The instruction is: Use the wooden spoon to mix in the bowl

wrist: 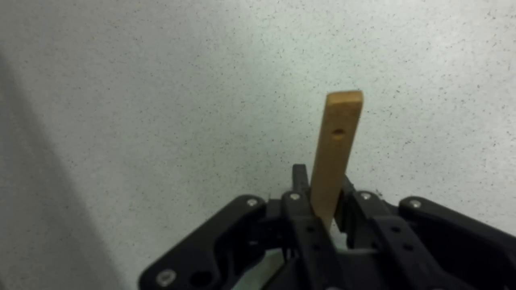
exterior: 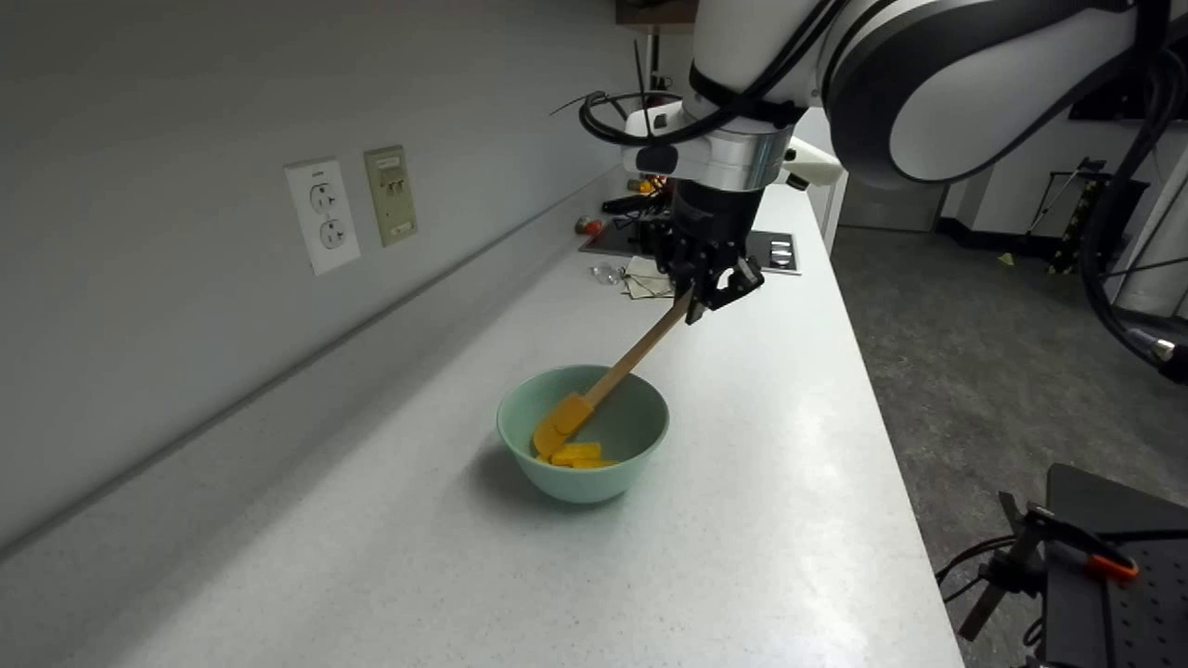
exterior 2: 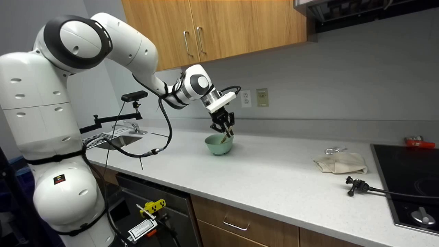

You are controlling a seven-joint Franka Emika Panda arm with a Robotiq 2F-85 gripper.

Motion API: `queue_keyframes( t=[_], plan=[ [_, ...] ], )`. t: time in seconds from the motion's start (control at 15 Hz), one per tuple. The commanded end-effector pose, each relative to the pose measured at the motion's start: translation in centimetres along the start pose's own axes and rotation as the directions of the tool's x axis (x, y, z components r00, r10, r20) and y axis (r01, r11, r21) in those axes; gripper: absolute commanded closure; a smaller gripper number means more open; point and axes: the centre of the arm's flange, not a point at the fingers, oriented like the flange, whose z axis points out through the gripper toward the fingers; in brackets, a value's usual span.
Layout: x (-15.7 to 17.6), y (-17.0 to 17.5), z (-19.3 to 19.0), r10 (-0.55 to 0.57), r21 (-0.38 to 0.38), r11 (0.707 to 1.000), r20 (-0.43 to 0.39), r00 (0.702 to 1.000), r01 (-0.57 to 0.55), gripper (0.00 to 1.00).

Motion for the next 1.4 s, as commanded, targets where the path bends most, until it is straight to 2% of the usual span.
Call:
queue_keyframes(
  t=[0.0,0.33,0.47,1.07,1.33],
  plan=[
    [-0.4,-0.6,-0.7,-0.106,-0.046,0.993,0.05,0.993,0.108,0.96],
    [-1.4,0.1,-0.7,-0.191,-0.118,0.971,0.123,0.974,0.206,0.96],
    [-1.2,-0.1,-0.3,-0.209,-0.119,0.967,0.145,0.967,0.227,0.96],
    [3.6,-0.9,-1.6,-0.109,-0.049,0.993,0.024,0.994,0.11,0.96],
    [3.0,-0.7,-1.8,-0.091,-0.073,0.993,0.011,0.996,0.092,0.96]
  ],
)
